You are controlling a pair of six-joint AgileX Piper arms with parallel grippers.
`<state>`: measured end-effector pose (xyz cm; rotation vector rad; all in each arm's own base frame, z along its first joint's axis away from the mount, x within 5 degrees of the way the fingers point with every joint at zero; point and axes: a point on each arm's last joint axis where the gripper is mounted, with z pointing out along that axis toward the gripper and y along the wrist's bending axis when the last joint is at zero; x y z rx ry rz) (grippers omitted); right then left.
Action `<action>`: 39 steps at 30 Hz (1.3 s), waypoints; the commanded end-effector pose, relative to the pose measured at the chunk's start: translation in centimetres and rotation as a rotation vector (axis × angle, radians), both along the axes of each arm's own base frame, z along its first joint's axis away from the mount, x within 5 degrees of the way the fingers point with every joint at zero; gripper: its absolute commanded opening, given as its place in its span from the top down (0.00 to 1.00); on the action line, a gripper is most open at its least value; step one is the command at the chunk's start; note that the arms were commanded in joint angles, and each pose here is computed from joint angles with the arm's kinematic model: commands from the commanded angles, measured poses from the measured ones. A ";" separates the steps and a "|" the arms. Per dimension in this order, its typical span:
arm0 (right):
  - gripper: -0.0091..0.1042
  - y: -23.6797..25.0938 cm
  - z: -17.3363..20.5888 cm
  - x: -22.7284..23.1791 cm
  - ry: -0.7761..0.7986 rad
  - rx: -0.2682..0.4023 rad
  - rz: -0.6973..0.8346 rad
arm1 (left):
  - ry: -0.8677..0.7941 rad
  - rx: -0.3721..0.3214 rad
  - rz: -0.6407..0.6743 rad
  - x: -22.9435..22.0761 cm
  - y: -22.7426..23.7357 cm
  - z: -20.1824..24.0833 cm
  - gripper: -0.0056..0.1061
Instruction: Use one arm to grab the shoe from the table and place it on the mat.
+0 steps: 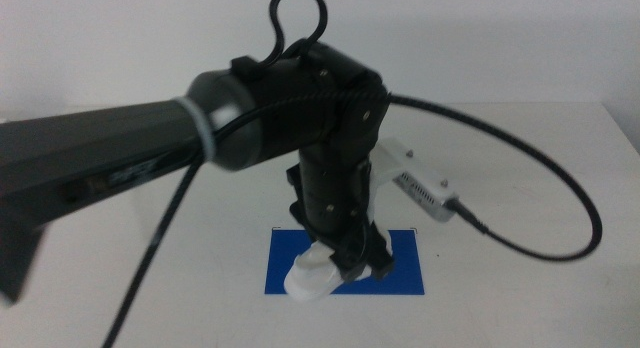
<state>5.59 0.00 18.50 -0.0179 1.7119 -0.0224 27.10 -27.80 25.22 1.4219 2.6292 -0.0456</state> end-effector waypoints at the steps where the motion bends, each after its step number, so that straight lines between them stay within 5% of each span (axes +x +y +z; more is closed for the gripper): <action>1: 0.35 0.0 0.7 -0.1 -0.097 -0.018 -0.005 | -0.048 -0.049 0.006 1.0 -0.3 2.6 0.96; 13: 0.35 0.0 0.7 -0.1 -0.097 -0.018 -0.005 | -0.041 -0.050 0.020 4.5 -3.0 1.9 0.96; 21: 0.35 0.0 0.7 -0.1 -0.097 -0.018 -0.005 | -0.030 -0.050 0.166 4.6 -2.8 1.9 0.96; 39: 0.35 0.0 0.7 -0.1 -0.097 -0.018 -0.005 | 0.086 -0.198 1.203 4.6 -2.8 1.9 0.96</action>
